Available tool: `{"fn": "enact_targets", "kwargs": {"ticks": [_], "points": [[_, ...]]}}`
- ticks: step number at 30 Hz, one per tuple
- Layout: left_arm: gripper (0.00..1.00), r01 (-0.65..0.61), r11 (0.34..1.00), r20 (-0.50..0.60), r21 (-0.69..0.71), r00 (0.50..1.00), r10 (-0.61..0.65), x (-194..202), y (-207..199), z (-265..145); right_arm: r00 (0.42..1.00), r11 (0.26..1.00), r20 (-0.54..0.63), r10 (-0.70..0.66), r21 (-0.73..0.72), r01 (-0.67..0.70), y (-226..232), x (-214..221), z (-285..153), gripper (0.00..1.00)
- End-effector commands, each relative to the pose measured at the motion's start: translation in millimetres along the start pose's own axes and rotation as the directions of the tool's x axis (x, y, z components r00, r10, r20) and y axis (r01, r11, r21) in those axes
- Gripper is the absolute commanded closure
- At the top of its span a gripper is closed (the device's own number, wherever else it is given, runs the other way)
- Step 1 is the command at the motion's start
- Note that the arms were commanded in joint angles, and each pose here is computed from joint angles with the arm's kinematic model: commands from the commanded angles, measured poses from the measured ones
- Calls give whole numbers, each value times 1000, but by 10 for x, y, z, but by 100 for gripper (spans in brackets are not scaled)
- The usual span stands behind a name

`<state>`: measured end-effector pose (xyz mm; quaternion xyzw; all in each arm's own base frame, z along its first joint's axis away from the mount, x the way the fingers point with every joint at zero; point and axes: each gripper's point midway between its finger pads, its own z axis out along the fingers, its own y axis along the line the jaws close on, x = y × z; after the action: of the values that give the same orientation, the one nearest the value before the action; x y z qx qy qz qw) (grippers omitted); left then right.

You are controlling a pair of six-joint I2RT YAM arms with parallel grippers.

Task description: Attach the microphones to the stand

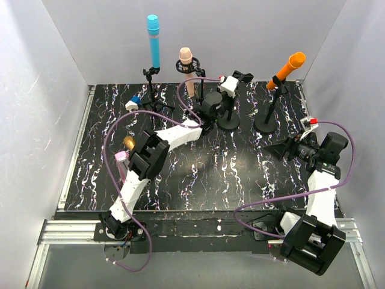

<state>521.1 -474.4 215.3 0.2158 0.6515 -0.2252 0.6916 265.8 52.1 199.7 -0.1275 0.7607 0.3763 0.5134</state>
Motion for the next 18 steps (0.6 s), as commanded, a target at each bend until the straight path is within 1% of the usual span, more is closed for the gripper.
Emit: {"fn": "enact_targets", "kwargs": {"ticks": [1,4,5,7,9,12,15,18], "points": [[100,-7,970,76,243,997,-12,-825,-392,-484,998,998,30,-54,-19,55,62,-157,-25,21],[100,-1,928,26,372,1000,-10,-874,-566,-913,998,998,31,-49,-27,50,72,-147,-26,21],[100,29,911,7,411,999,-35,-917,-624,-1076,998,998,31,-51,-26,52,72,-150,-23,21],[100,50,889,-21,456,999,-46,-934,-673,-1368,998,998,33,-52,-28,53,75,-151,-26,21],[100,57,878,-32,475,998,-48,-952,-671,-1637,998,998,32,-51,-29,52,79,-141,-24,21],[100,57,881,-38,470,998,-44,-939,-613,-1979,998,998,33,-50,-25,51,64,-129,-25,21],[100,64,885,-45,461,998,-49,-879,-561,-2233,998,998,33,-53,-31,54,74,-125,-23,21],[100,71,897,-45,436,997,-57,-831,-494,-2399,998,998,32,-52,-27,53,56,-112,-22,21]]}}
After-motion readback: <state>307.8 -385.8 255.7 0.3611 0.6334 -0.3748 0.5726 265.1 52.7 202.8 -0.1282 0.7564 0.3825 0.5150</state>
